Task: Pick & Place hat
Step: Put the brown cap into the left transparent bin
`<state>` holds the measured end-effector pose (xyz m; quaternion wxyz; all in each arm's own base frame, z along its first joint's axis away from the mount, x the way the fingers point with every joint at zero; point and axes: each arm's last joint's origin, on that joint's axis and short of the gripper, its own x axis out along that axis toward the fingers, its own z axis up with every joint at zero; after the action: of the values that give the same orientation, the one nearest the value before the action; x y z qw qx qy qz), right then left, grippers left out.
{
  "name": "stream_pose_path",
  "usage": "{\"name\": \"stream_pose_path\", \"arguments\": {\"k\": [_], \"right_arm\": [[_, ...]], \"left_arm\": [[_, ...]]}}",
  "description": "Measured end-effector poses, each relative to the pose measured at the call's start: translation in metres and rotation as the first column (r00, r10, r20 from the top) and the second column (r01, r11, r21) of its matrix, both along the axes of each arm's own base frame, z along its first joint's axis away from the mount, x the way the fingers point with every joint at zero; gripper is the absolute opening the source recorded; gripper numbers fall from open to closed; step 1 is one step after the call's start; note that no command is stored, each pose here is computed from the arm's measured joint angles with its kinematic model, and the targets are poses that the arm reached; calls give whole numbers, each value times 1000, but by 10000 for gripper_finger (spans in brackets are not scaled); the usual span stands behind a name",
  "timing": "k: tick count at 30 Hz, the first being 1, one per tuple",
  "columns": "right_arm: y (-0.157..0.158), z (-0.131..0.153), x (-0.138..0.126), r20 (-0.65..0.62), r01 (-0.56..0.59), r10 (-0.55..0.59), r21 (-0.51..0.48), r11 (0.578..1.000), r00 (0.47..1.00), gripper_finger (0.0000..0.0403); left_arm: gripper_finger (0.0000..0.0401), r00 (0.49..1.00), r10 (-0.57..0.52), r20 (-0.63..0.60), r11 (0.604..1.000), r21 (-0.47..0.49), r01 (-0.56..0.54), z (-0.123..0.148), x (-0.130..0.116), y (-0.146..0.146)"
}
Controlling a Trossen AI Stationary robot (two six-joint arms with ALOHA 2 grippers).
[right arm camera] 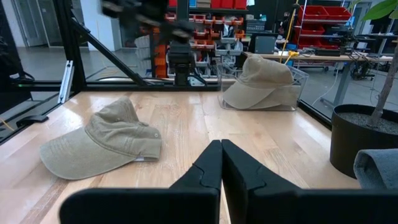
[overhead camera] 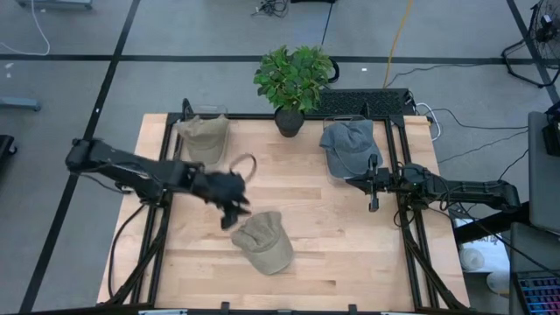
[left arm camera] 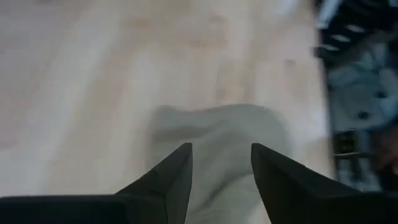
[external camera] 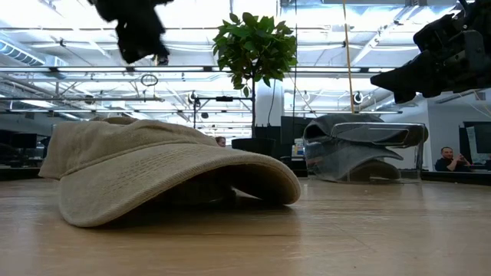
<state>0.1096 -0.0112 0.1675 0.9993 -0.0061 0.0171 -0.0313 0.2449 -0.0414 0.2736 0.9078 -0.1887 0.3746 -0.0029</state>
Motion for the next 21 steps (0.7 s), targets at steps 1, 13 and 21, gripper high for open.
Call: {"name": "stream_pose_path", "arguments": {"k": [1,13,21], "right_arm": [[0,0,0,0,0,0,0,1000,1000,0],[0,0,0,0,0,0,0,1000,1000,0],[0,0,0,0,0,0,0,1000,1000,0]], "left_arm": [[175,1000,-21,-2,1000,-17,21,-1,8,-11],[177,934,-61,-351,981,151,120,-35,88,-66],[177,884,51,-464,998,-3,-59,-66,111,-62]]}}
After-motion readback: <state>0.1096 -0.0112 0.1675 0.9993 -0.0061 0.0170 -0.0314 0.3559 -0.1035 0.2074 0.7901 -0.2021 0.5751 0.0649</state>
